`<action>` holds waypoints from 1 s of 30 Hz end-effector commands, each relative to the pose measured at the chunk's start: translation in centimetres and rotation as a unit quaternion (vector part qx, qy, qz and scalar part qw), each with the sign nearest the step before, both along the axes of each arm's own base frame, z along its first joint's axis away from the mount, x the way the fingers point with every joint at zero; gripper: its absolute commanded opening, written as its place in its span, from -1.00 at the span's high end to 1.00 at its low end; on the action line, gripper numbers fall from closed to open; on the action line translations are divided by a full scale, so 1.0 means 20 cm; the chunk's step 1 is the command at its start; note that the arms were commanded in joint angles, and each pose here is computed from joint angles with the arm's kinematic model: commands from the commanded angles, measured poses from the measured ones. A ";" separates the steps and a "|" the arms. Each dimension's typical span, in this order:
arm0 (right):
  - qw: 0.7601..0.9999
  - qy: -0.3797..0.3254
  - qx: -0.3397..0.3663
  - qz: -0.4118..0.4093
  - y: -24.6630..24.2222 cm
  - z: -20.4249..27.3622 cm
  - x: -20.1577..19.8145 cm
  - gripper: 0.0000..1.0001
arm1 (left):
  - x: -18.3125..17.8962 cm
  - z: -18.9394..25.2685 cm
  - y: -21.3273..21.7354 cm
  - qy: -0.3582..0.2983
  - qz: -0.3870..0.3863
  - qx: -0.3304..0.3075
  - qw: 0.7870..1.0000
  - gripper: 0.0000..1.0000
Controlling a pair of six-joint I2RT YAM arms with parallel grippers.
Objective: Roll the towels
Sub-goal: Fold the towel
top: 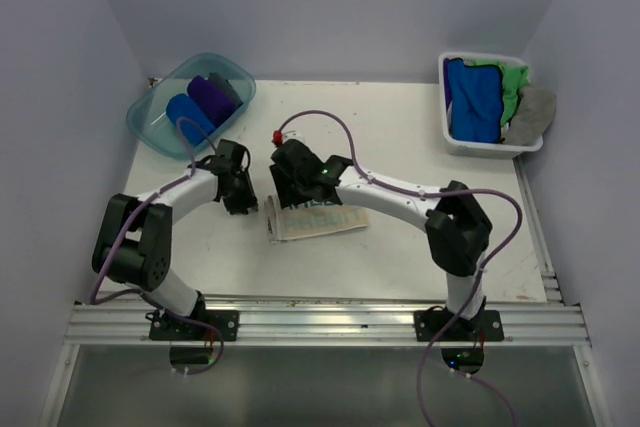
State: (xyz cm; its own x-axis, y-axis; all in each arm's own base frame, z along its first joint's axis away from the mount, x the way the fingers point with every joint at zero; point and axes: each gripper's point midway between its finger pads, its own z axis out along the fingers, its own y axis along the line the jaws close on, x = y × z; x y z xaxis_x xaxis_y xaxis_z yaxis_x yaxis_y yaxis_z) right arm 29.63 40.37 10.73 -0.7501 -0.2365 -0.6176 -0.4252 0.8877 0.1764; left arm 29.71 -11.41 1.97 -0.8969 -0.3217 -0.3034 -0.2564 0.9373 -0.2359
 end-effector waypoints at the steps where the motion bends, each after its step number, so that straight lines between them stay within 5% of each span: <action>1: 0.995 -0.078 0.025 -0.057 -0.21 0.28 0.13 0.02 | 0.03 0.16 0.08 -0.031 0.014 0.008 0.999 0.31; 5: 0.993 -0.030 0.011 -0.113 -0.53 0.08 0.16 0.52 | 0.06 0.29 0.02 -0.070 0.006 -0.008 0.998 0.31; 11: 0.988 0.009 -0.007 -0.151 -0.79 -0.07 0.23 0.88 | 0.04 0.31 -0.29 -0.092 -0.059 -0.054 0.993 0.31; 22: 0.986 0.034 -0.064 -0.148 -0.86 -0.33 0.39 1.00 | -0.01 0.02 -0.24 -0.022 -0.068 0.002 0.997 0.38; 30: 0.981 0.055 -0.071 -0.169 -0.95 -0.42 0.26 1.00 | 0.05 -0.06 -0.18 0.006 -0.061 0.055 0.997 0.40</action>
State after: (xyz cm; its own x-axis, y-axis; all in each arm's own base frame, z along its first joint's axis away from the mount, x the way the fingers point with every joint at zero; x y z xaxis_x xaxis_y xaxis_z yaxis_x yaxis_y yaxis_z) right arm 35.87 22.51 2.15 -0.8606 -0.0613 -0.5056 -0.1123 0.9911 0.0710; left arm 30.08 -16.67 1.91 -0.9282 -0.1973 -0.3155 -0.1288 0.9658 -0.2251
